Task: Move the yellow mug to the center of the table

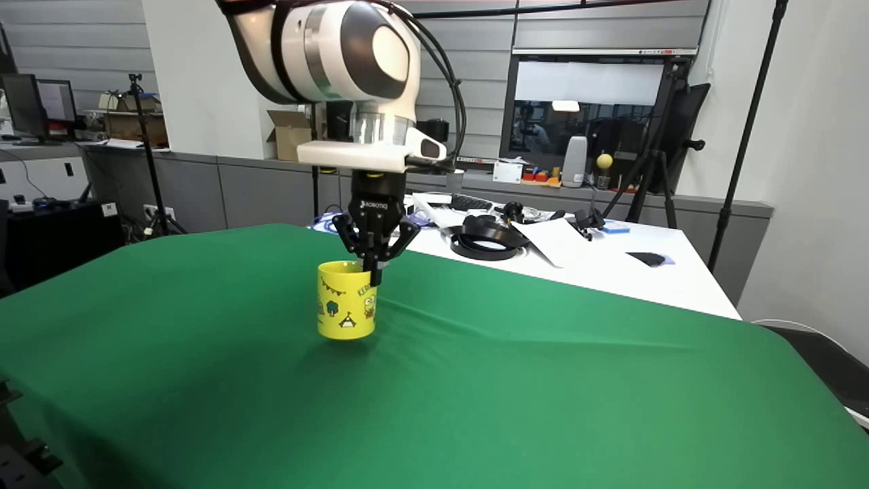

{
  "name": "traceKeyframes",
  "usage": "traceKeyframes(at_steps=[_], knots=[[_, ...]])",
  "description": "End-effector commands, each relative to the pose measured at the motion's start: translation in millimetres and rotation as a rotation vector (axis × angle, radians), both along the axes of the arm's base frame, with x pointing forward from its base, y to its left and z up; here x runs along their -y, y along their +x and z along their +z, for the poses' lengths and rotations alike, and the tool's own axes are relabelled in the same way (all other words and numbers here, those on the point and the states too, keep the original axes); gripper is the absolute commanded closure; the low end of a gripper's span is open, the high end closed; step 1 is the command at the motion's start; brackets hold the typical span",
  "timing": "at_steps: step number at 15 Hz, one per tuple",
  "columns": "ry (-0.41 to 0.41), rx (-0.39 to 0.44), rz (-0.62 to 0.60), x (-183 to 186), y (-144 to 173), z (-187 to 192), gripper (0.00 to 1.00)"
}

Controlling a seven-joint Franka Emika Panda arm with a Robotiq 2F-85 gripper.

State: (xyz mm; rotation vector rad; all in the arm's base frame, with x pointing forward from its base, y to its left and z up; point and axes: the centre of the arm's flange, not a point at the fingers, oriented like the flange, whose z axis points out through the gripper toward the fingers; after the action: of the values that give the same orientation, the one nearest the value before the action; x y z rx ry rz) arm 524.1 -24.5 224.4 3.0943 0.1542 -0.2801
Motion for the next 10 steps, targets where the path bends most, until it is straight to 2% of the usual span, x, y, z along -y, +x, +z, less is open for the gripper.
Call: traceKeyframes(at_steps=[1,7,8,9,10], knots=[[-0.019,0.075,-0.065,1.1,-26.2,-2.7,0.98],[0.019,0.228,-0.171,5.1,-43.4,-17.5,0.98],[0.028,0.235,-0.180,5.8,-45.6,-18.0,0.66],[0.035,0.240,-0.192,6.8,-47.7,-18.8,0.65],[0.044,0.241,-0.205,7.6,-49.0,-19.4,0.60]])
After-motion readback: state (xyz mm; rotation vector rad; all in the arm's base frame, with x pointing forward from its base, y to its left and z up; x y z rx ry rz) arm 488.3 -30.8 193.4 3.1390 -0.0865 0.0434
